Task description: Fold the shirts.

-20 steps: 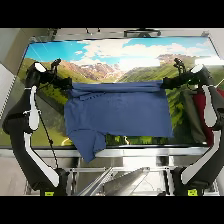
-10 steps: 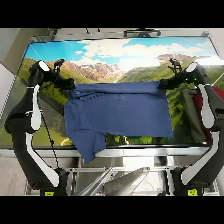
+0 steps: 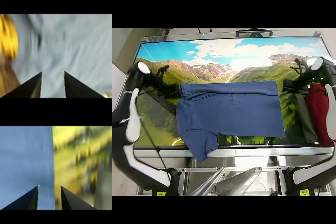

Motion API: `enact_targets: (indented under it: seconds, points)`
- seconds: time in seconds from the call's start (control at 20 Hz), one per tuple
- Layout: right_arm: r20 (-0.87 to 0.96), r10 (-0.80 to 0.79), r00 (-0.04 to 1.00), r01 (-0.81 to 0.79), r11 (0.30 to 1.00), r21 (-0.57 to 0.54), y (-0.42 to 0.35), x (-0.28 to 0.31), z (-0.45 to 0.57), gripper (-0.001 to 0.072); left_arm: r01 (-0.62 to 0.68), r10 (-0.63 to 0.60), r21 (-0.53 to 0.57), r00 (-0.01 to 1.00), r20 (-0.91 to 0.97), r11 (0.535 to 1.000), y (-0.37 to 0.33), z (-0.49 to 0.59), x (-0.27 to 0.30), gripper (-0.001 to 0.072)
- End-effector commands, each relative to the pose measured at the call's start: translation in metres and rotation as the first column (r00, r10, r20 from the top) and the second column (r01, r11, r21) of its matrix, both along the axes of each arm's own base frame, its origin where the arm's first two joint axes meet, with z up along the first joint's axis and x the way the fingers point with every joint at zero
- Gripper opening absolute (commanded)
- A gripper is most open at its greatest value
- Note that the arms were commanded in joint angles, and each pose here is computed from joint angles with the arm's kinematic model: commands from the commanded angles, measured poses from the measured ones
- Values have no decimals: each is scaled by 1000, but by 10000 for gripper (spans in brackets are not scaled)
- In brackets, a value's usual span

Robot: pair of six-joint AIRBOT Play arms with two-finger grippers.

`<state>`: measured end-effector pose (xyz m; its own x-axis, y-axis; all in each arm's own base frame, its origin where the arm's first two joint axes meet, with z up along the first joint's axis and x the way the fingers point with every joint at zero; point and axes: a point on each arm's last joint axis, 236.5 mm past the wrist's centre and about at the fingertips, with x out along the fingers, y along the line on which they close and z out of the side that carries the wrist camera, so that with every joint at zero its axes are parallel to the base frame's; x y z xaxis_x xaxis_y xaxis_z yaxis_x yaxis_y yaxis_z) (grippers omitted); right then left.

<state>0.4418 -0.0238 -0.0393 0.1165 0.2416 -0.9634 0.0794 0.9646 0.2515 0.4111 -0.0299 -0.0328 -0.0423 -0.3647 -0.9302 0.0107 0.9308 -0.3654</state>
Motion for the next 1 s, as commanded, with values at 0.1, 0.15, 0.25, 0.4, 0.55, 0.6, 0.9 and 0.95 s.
enact_targets:
  seconds: [0.1, 0.15, 0.25, 0.4, 0.55, 0.6, 0.9, 0.95]
  points:
    - [-164, -112, 980, 114, 993, 6, -3, -116, -4, 328, -146, 146, 11, 988, -58, 989, -8, -14, -140, 294]
    - [-162, -136, 977, 138, 990, 5, -5, -129, -6, 329, -185, 186, 17, 981, -58, 983, -9, -19, -163, 294]
    - [-161, -201, 966, 203, 979, 1, -7, -149, -13, 584, -227, 228, 22, 972, -62, 974, -9, -32, -196, 294]
    - [-205, -211, 956, 218, 976, 13, -2, -170, -27, 650, -306, 301, -32, 948, -104, 951, -18, -44, -224, 295]
    - [-209, -209, 956, 218, 976, 23, 2, -173, -36, 649, -386, 376, -139, 922, -92, 912, -35, -50, -223, 295]
    - [-197, -206, 959, 215, 976, 26, 2, -171, -38, 649, -401, 392, -148, 916, -91, 904, -37, -55, -225, 295]
    - [-194, -194, 962, 210, 975, 66, 10, -167, -46, 648, -442, 420, -122, 892, -167, 889, -40, -81, -244, 691]
    - [-193, -194, 962, 210, 976, 65, 10, -166, -46, 648, -448, 423, -118, 887, -186, 886, -40, -84, -243, 691]
